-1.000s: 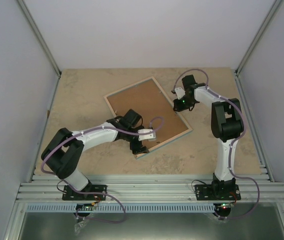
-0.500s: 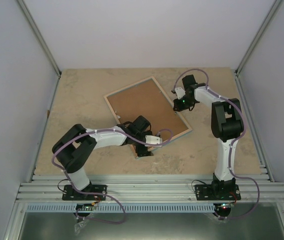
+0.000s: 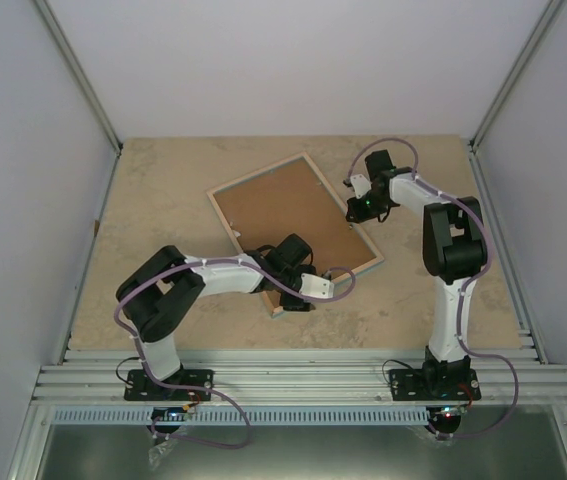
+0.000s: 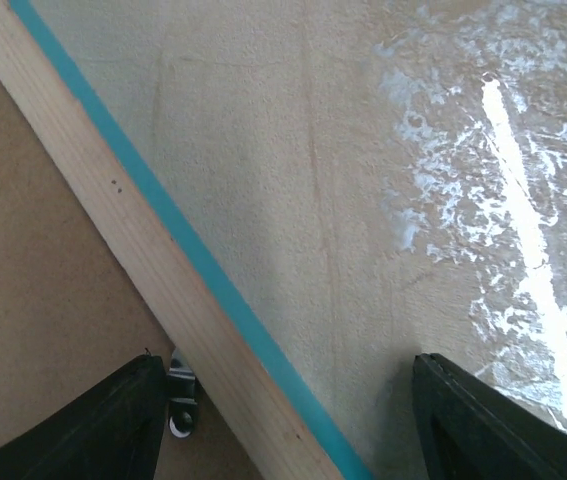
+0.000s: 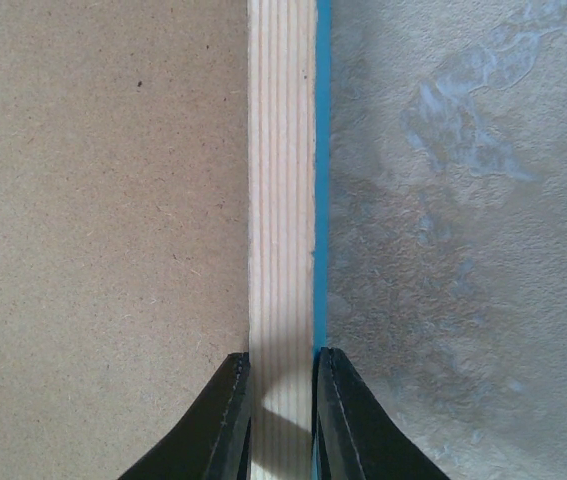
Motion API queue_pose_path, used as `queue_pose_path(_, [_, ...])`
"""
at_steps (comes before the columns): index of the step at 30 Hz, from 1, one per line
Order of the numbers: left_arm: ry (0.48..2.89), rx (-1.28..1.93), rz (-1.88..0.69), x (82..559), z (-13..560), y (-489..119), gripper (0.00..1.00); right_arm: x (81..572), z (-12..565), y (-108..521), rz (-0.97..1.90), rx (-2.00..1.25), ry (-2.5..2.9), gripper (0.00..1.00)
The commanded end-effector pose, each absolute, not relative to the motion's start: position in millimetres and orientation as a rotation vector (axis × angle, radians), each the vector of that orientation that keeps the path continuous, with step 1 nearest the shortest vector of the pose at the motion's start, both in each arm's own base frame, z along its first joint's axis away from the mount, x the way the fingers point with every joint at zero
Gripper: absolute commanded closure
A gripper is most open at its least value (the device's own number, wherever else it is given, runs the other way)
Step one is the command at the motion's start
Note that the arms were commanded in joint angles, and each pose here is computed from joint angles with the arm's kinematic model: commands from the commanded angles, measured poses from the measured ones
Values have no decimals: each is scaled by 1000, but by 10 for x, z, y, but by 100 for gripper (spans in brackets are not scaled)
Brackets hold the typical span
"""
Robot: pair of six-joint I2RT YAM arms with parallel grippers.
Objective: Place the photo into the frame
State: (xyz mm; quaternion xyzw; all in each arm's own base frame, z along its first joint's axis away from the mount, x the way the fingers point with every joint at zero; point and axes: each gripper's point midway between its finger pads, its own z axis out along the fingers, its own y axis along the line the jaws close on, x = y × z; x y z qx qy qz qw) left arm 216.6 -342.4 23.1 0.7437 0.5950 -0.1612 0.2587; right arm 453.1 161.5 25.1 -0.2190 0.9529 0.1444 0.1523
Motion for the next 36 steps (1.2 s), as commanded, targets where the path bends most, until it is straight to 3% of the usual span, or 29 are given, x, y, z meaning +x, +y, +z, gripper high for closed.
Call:
queue_pose_path(1, [1647,2122,-463,1985,-1,-3338,32,4357,-179,1474,390,-582,2851,100])
queue_pose_path(8, [1648,2184,-479,1939,-47,-3321,52,4327,-190,1441,392,-581,2851,100])
queue_pose_path(17, [1621,2201,-489,1907,71,-3304,64,4387,-162,1398,380,-595,2828,100])
queue_pose_path(19, [1624,2164,-487,1961,170,-3337,57,4399,-161,1385,372,-608,2823,99])
queue_pose_path(22, [1667,2030,-498,2202,436,-3401,30,4419,-146,1374,360,-634,2810,99])
queue_pose_path(28, [1714,1756,-477,2722,1123,-3322,1,4414,-108,1345,336,-705,2781,100])
queue_pose_path(32, [1754,1737,-377,2831,1227,-3005,1,4436,-67,1359,335,-754,2752,100])
queue_pose_path(36, [1851,1853,-472,2721,1086,-2589,1,4477,-6,1420,369,-814,2714,99])
